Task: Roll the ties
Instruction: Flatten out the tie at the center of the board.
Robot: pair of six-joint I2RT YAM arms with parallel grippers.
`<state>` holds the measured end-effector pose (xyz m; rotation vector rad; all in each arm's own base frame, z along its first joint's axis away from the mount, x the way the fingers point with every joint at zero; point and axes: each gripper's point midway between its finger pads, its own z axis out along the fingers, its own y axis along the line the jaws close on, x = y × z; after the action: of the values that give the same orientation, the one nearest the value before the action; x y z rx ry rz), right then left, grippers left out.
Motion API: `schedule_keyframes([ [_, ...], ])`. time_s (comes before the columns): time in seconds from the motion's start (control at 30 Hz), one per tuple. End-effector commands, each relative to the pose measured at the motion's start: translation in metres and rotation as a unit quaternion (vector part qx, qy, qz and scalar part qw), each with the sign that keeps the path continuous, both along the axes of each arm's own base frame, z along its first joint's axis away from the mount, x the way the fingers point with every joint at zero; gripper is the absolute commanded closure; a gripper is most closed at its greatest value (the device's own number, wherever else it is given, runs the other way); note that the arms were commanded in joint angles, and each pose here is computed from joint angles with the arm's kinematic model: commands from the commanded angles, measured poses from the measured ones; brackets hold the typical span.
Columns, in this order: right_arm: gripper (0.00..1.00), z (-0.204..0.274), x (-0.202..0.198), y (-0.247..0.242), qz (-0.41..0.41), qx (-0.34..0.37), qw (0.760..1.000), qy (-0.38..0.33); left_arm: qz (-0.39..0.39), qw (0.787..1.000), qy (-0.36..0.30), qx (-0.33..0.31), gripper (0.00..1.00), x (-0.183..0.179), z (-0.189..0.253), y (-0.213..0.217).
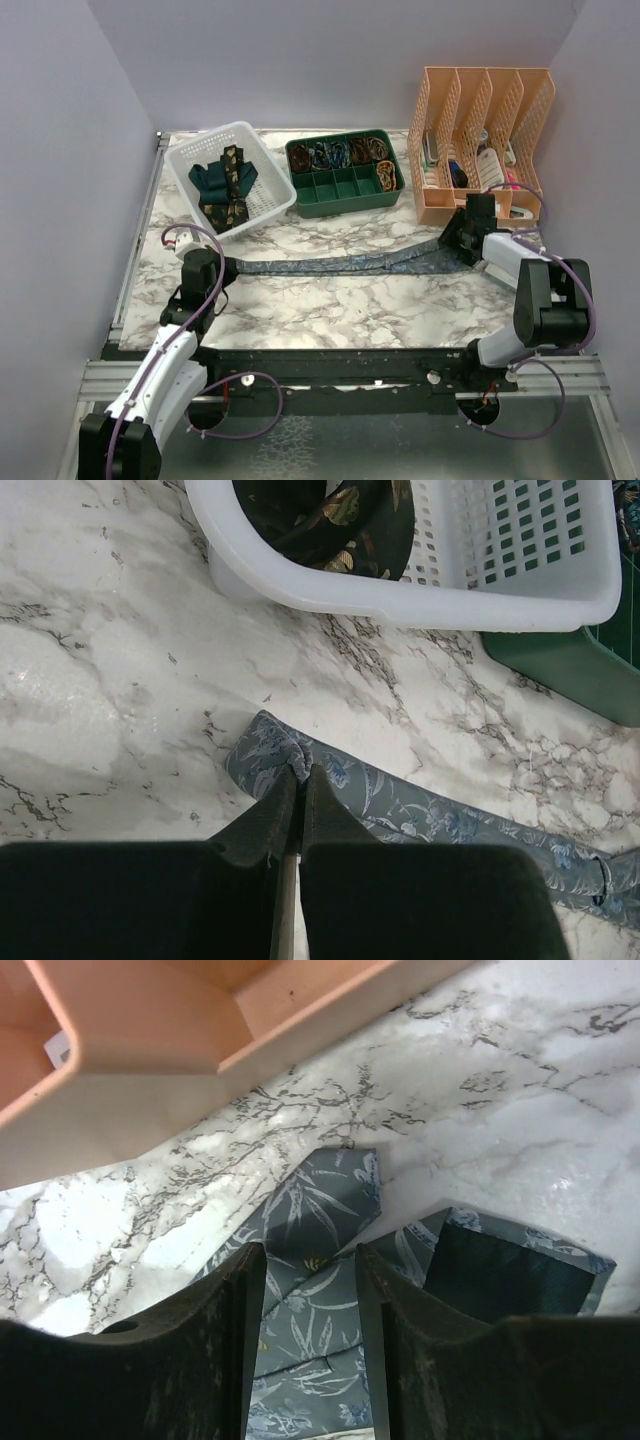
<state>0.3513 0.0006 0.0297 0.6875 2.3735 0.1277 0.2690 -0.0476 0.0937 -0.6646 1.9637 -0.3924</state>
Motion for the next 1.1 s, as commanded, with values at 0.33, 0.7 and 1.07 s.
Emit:
schedule_keyframes([
  [0.33,0.78,-0.017,0.007,0.006,0.017,0.016,1.000,0.006,-0.004,1.000,-0.015,0.023,1.00,0.005,0.013,0.005],
  [0.7,1.00,0.022,0.013,0.007,0.032,0.010,0.999,-0.027,0.000,1.000,-0.007,0.023,1.00,0.002,0.008,0.007],
  [1.07,1.00,0.042,-0.042,-0.006,-0.022,-0.006,1.000,-0.020,0.004,0.999,-0.023,0.036,1.00,0.003,0.012,0.011],
])
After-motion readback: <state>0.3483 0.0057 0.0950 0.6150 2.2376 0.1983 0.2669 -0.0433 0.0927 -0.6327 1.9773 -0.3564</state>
